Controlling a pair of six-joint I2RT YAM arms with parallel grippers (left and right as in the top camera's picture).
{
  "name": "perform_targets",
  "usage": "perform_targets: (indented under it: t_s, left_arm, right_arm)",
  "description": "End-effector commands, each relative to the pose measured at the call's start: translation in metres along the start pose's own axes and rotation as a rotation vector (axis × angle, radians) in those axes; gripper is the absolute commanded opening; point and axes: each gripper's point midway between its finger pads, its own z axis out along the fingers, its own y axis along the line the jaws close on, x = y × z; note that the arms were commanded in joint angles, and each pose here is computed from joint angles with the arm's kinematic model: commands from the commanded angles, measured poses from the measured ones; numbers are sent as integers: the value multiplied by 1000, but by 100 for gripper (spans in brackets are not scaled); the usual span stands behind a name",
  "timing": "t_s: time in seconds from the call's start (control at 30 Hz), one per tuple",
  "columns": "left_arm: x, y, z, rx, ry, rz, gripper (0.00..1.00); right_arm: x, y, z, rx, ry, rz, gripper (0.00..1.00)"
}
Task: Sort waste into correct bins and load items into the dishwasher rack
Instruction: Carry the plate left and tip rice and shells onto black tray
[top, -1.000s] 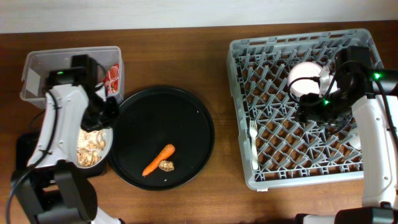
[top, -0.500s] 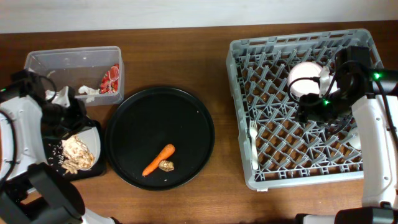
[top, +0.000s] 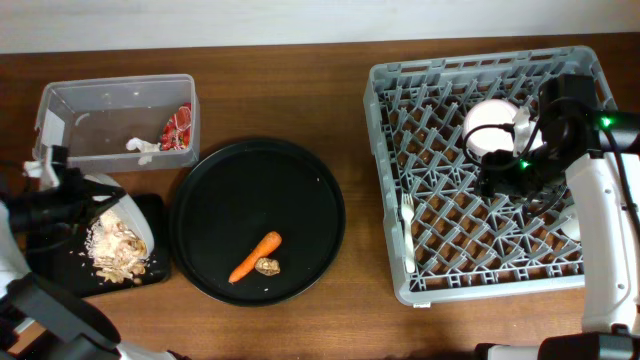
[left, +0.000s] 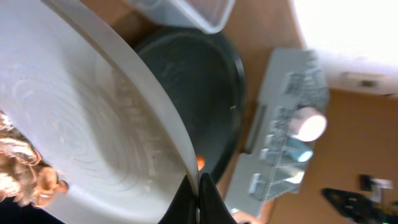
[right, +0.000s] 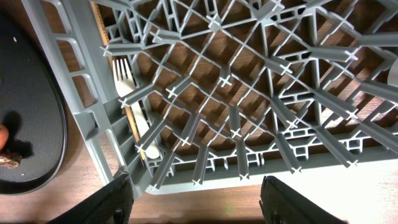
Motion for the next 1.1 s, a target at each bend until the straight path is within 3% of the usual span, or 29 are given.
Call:
perform_targets:
  t_s: [0.0,0.37,0.4,0.53,0.6,0.63,0.7,0.73,0.87,0.93,0.97,1.03,1.07]
  left_arm:
    - [-8,-32,-29,178,-115,109,0]
    - [-1,-35,-40,239,-123,61,0]
    - [-4,-43,-44,271,-164,189,0]
    - [-11,-27,-45,221,-164,75,0]
    - [-12,-29,-47,233,-181,131,0]
    - [-11,-28,-47,236,-170,67,0]
    - [-14,-27,-48,237,-186,119,0]
    - [-13,-25,-47,237,-173,55,0]
    - [-9,-29,-49,261,-175,102,0]
    - [-10,-28,-49,267,-170,48,0]
    - [-12,-29,-51,268,-189,111,0]
    - [-12,-25,-50,264,-173,23,0]
    - [-11,-31,-52,291,-189,100,0]
  right_arm:
    - [2,0,1,-4,9,-1,69]
    - [3,0,1,-4,10,-1,69]
    - [4,0,1,-4,13,-1,69]
    - [4,0,1,-4,13,-1,69]
    - [4,0,1,-4,15,-1,69]
    - [4,0,1,-4,15,-1,69]
    - [4,0,1,-4,16,0,69]
    - [4,0,1,-4,16,0,69]
    - [4,0,1,-3,17,0,69]
    - [4,0,1,-3,16,0,69]
    - [4,0,1,-3,16,-1,69]
    - [4,-1,1,1,16,-1,69]
    - [4,-2,1,5,17,-1,69]
